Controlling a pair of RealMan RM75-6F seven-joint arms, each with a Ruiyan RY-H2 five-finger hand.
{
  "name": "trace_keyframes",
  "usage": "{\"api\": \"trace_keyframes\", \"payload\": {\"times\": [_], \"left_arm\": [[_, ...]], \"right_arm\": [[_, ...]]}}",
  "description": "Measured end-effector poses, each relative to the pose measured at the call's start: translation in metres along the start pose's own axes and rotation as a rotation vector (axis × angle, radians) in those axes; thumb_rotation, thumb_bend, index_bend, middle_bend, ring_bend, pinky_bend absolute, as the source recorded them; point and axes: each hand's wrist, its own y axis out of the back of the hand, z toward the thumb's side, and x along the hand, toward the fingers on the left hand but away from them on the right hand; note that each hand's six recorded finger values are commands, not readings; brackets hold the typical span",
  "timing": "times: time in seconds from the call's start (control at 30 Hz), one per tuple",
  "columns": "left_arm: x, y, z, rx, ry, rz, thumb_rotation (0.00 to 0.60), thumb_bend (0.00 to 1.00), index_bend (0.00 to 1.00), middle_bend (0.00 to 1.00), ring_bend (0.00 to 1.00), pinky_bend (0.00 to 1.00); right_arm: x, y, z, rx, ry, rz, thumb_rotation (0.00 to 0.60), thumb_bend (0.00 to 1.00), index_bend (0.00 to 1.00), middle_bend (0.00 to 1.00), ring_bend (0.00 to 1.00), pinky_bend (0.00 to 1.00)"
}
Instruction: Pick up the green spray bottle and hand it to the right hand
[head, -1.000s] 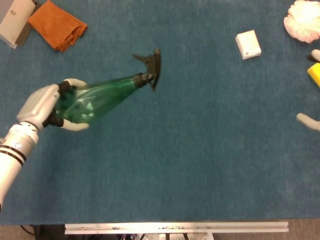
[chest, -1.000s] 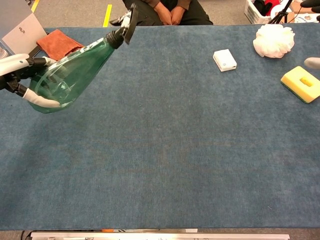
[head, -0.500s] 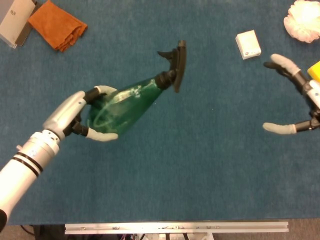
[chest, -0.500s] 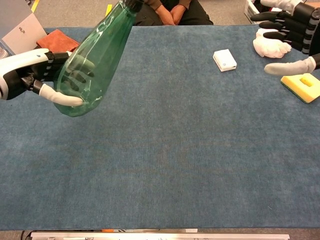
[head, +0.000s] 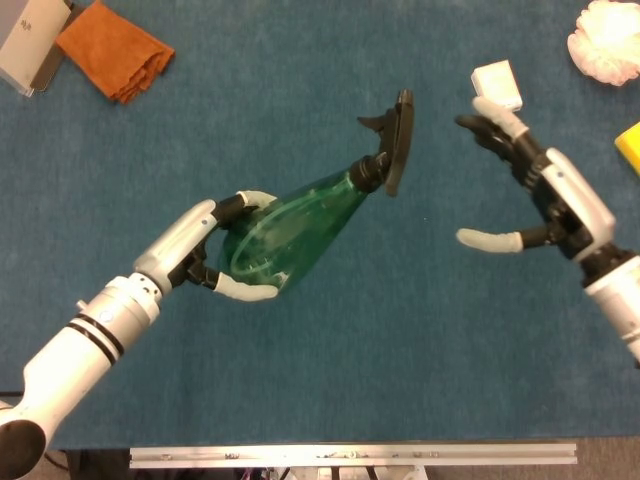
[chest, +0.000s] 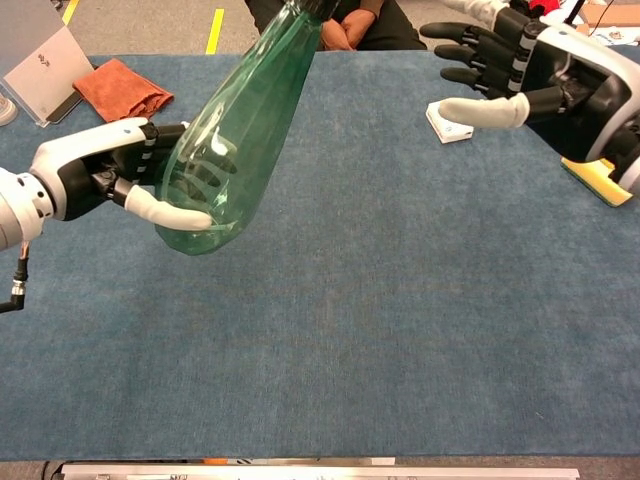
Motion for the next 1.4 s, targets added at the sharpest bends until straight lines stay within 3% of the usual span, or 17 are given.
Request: {"api": "trace_keyframes", "payload": {"times": [0.5,1.13,1.27,1.4], "left_arm": [[0.023,-0.012,-0.009,-0.111,0.066,-0.008,0.6,0.15,0.48,0.41,0.36,0.62],[0.032,-0.013,-0.005,-0.137,0.065,0.013,0.6,0.15,0.47,0.41,0.35,0.62],[0.032,-0.012,-0.005,-0.143,0.064,0.016,0.6,0.15,0.47,0.41,0.35,0.62],[0.032,-0.01,-0.005,-0.148,0.065,0.017,0.6,0.15,0.47,0.41,0.35,0.62]], "right_arm": [[-0.042,-0.049,0.001,-0.144,0.008,-0.018,0.6,0.09,0.0,0.12,0.05,0.0],[-0.084,-0.097,0.017,-0.207,0.043,-0.036,0.6,0.18,0.0,0.12,0.05,0.0],[-0.088,-0.104,0.021,-0.217,0.047,-0.032,0.6,0.28,0.01,0.15,0.05,0.0],[-0.09,-0.109,0.021,-0.229,0.04,-0.031,0.6,0.37,0.1,0.17,0.07,0.0]]}}
